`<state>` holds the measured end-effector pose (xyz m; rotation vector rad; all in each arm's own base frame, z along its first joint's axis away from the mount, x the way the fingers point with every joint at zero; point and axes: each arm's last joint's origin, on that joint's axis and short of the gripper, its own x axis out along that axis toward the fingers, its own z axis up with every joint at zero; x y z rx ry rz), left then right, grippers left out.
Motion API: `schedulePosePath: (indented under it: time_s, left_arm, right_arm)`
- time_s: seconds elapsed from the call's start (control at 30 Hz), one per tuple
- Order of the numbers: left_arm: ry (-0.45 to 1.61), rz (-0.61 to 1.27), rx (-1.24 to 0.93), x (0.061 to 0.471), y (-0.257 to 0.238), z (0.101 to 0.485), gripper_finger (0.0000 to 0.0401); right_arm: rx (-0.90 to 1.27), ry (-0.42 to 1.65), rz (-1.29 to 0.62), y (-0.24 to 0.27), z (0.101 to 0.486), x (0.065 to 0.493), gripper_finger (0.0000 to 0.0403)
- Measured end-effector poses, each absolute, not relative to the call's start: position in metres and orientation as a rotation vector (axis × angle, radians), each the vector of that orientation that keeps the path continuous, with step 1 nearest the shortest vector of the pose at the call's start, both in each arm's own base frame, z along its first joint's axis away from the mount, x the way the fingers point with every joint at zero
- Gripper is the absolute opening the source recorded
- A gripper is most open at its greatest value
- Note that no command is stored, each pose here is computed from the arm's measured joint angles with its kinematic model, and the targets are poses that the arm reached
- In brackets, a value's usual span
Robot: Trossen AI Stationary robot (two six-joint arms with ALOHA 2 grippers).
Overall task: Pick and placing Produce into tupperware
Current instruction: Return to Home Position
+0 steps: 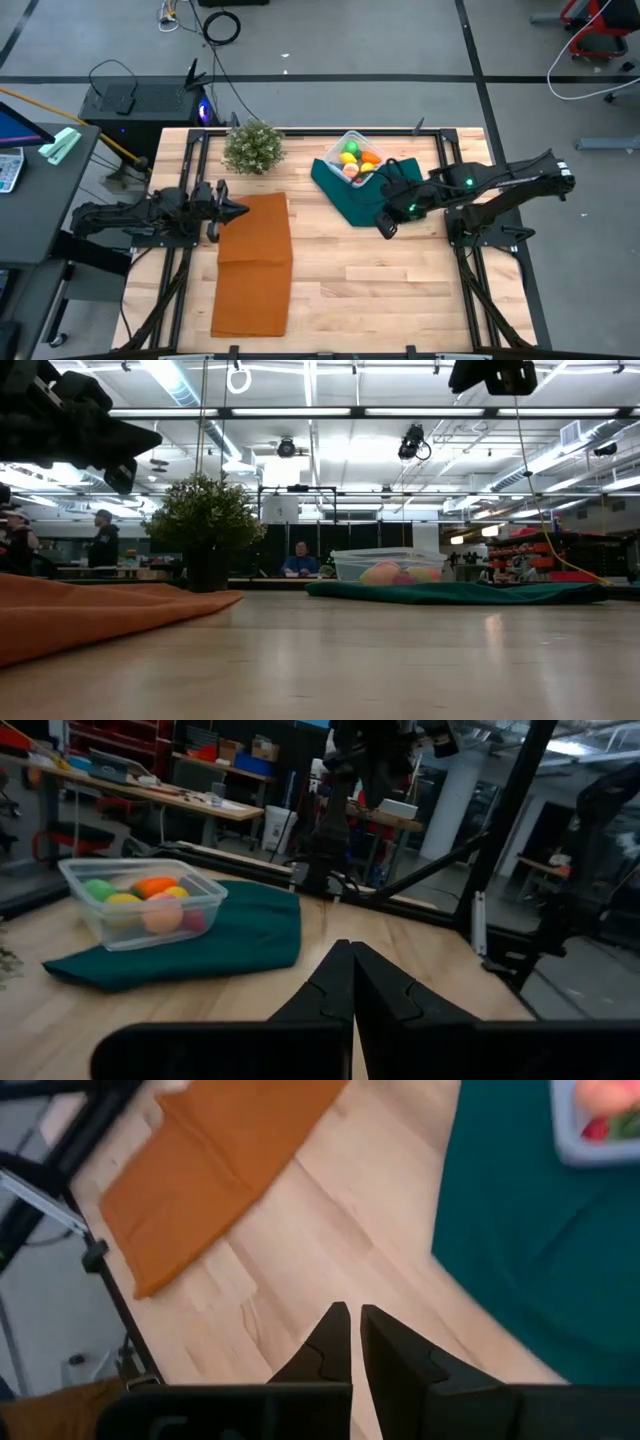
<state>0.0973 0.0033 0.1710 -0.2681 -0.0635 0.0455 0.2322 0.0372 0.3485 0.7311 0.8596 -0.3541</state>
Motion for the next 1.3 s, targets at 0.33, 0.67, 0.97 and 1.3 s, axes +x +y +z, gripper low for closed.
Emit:
schedulePosePath:
  time_s: [0.33, 0.67, 0.97, 1.3]
  left_arm:
    - [-0.06, 0.011, -0.334, 0.097, 0.002, 0.171, 0.002]
    - [-0.06, 0.022, -0.389, 0.097, 0.003, 0.171, 0.0009]
    - [-0.048, 0.056, -0.453, 0.097, 0.004, 0.169, 0.0037]
    - [-0.045, 0.063, -0.271, 0.098, 0.004, 0.169, 0.0014]
  right_arm:
    - [0.664, 0.656, -0.4, 0.025, 0.378, 0.188, 0.0]
    - [0.735, 0.535, -0.438, 0.013, 0.363, 0.126, 0.0]
    - [0.749, 0.444, -0.43, 0.005, 0.345, 0.085, 0.0]
    - [0.789, 0.329, -0.333, -0.004, 0.319, 0.028, 0.0]
